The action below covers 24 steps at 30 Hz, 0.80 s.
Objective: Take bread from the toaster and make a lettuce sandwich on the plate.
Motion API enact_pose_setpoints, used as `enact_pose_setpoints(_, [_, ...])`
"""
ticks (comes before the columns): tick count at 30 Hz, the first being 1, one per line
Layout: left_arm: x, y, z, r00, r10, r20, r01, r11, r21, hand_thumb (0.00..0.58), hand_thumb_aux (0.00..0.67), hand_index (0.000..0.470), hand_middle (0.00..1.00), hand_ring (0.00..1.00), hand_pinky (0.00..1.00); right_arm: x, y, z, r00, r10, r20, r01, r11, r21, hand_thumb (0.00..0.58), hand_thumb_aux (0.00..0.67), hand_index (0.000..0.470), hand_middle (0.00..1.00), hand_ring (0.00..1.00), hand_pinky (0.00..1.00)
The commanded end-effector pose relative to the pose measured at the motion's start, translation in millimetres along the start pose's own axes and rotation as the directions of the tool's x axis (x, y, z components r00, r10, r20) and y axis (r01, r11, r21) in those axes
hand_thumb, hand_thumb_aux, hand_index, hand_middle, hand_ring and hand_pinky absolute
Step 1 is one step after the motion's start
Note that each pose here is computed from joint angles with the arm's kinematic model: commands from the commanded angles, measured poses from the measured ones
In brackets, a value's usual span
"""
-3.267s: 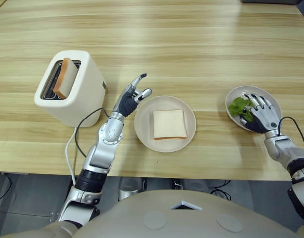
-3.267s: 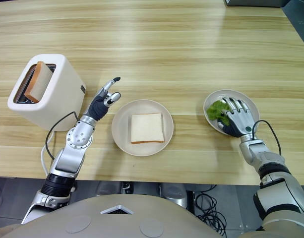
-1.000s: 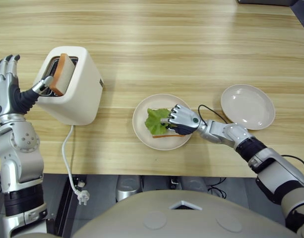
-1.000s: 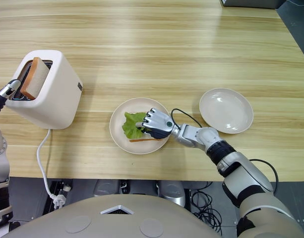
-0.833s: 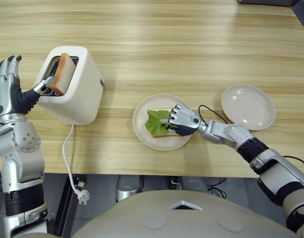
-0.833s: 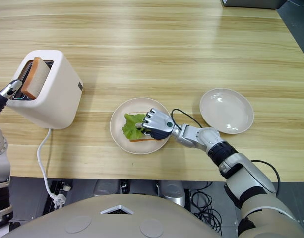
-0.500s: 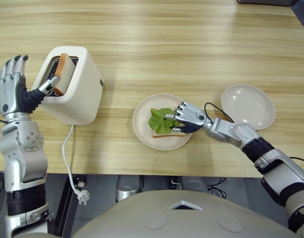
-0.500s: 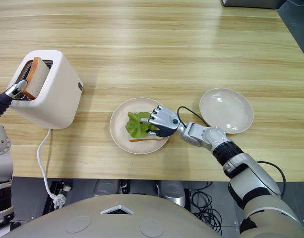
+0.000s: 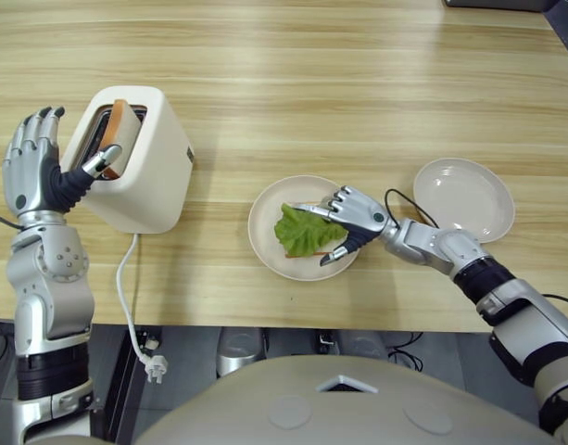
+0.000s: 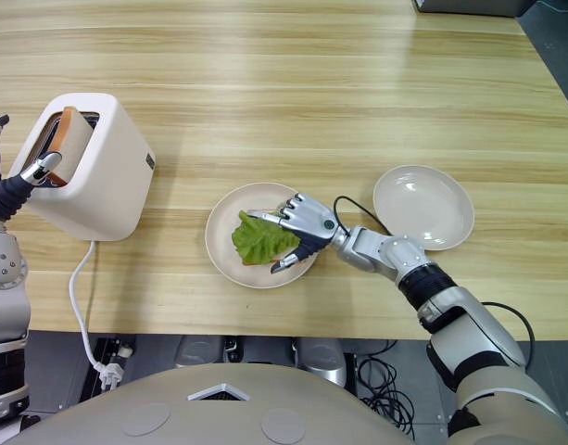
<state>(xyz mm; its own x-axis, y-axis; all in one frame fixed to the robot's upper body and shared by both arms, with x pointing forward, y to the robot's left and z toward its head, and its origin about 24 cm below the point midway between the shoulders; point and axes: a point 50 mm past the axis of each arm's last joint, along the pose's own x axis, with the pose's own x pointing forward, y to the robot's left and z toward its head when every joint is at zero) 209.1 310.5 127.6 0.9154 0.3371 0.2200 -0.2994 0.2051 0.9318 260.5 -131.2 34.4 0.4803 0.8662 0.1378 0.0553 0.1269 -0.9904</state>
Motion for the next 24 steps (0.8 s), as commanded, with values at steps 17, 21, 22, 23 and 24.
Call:
enact_pose_setpoints(17, [5.2,-28.5,13.1,0.994,-0.105,0.042,0.105,0.994,0.007,0.580,0.670,0.460,0.00,0.00,0.00,-3.2,-27.4,-15.4,0.992,-0.111,-0.065,0.108,0.993,-0.051,0.000,0.000,0.000,0.00,0.00,0.00])
enact_pose_setpoints(21, [9.9,-14.5,16.0,0.998,-0.008,0.058,0.008,1.000,0.002,0.580,0.670,0.460,0.00,0.00,0.00,-5.8,-24.3,-15.4,0.991,-0.108,-0.080,0.104,0.993,-0.050,0.000,0.000,0.000,0.00,0.00,0.00])
enact_pose_setpoints(22, [11.1,-11.4,17.2,0.998,0.016,0.064,-0.016,1.000,-0.002,0.580,0.670,0.460,0.00,0.00,0.00,-6.4,-22.5,-15.1,0.991,-0.104,-0.086,0.100,0.994,-0.048,0.000,0.000,0.000,0.00,0.00,0.00])
enact_pose_setpoints(23, [12.1,-8.4,18.6,0.997,0.037,0.071,-0.037,0.999,-0.004,0.580,0.670,0.460,0.00,0.00,0.00,-6.8,-20.4,-14.3,0.991,-0.100,-0.089,0.096,0.994,-0.042,0.000,0.000,0.000,0.00,0.00,0.00])
enact_pose_setpoints(24, [13.1,-6.1,20.0,0.996,0.054,0.078,-0.053,0.999,-0.006,0.580,0.670,0.460,0.00,0.00,0.00,-7.1,-18.5,-13.1,0.991,-0.097,-0.091,0.094,0.995,-0.038,0.000,0.000,0.000,0.00,0.00,0.00])
